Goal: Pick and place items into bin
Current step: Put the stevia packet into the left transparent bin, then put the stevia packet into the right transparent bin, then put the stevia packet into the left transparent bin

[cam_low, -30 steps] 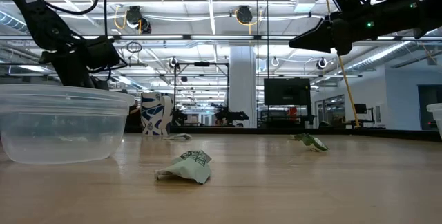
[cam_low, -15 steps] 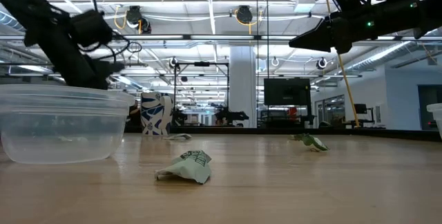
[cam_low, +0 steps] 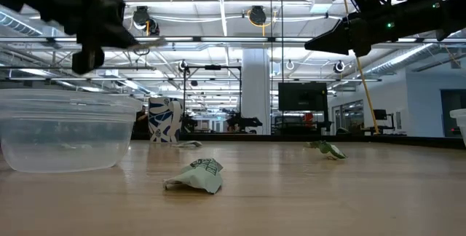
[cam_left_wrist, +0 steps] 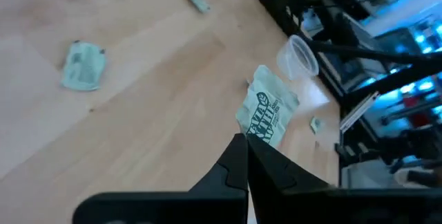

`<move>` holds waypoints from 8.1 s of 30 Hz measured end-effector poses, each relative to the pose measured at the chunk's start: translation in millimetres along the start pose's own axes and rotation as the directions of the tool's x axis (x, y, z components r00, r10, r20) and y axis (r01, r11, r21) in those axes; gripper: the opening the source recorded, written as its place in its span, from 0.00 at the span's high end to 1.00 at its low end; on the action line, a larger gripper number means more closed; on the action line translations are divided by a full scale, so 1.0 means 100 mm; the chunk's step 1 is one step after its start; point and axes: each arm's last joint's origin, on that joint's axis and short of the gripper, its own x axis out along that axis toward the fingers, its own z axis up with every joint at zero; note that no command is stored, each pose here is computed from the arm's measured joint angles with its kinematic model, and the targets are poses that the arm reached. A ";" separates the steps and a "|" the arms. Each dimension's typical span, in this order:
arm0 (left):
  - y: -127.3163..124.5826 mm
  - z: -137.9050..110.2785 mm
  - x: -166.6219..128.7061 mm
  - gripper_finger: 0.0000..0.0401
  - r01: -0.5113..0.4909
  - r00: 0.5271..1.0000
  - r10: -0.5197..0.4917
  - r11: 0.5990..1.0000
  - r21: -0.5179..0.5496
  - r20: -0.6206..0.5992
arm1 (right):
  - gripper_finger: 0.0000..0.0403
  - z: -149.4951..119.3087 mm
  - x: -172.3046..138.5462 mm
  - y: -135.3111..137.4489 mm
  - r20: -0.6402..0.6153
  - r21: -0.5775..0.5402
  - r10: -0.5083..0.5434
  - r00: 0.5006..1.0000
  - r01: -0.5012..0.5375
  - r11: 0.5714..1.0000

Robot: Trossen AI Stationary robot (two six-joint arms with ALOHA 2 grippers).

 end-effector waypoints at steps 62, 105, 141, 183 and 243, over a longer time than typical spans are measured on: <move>-0.68 -0.89 1.10 0.81 -0.352 0.628 0.504 0.863 0.362 -0.593 | 0.73 -0.09 -0.01 0.04 -0.088 0.001 0.036 0.995 -0.036 0.999; -1.22 0.46 0.54 0.68 -0.330 0.885 0.464 0.684 0.650 -0.039 | 0.46 -0.82 0.23 0.32 -0.531 0.009 0.200 0.823 -0.230 0.973; -1.16 0.56 0.57 0.68 -0.343 0.878 0.478 0.672 0.656 -0.032 | 0.74 -1.17 0.44 0.19 -0.577 0.036 0.177 0.798 -0.192 0.981; -1.16 0.56 0.57 0.68 -0.329 0.879 0.476 0.650 0.685 -0.031 | 1.00 0.24 -0.67 0.51 -0.242 0.628 0.814 0.528 -0.555 0.546; -1.12 0.62 0.58 0.68 -0.396 0.863 0.504 0.645 0.653 0.026 | 0.87 0.02 -0.93 0.56 0.179 0.723 0.849 0.497 -0.652 0.229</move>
